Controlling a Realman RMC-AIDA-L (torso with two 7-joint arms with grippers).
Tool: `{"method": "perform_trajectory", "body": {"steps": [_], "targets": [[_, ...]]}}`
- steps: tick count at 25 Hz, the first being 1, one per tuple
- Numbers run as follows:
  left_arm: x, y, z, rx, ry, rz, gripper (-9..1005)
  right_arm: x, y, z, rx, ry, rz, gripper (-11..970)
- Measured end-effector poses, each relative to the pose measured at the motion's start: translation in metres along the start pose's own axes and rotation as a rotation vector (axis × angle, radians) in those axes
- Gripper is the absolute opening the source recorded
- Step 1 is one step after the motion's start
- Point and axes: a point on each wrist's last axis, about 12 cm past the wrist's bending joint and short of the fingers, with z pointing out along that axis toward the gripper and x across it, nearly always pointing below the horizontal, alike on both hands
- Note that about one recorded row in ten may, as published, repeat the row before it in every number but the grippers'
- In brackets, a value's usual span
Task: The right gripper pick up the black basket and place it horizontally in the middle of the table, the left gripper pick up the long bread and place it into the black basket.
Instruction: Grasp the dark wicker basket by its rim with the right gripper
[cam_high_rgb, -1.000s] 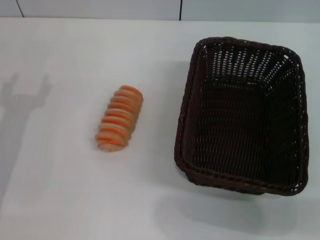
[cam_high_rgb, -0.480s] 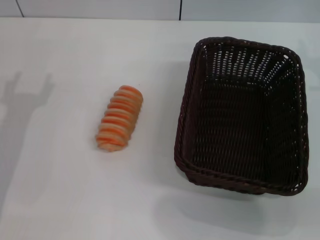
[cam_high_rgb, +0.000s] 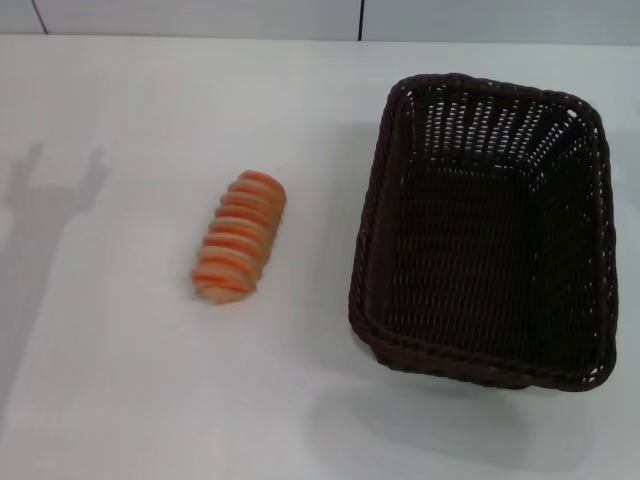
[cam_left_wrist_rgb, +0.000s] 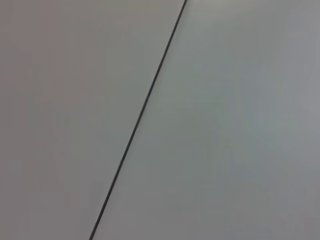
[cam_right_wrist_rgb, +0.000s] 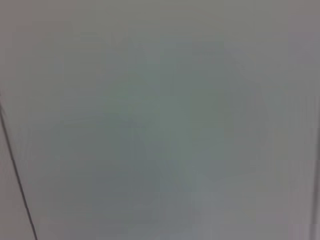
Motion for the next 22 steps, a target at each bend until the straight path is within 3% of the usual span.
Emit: {"method": "perform_trajectory", "body": {"steps": [8, 15, 22], "targets": [[-0.007, 0.011, 0.000, -0.034, -0.018, -0.036, 859, 0.003, 0.008, -0.007, 0.040, 0.243, 0.016, 663], [-0.011, 0.016, 0.001, -0.033, -0.021, -0.022, 859, 0.014, 0.039, -0.010, -0.027, 0.473, 0.018, 663], [-0.014, 0.020, 0.004, -0.026, -0.026, -0.010, 859, 0.021, 0.038, -0.013, -0.008, 0.570, 0.032, 662]]}}
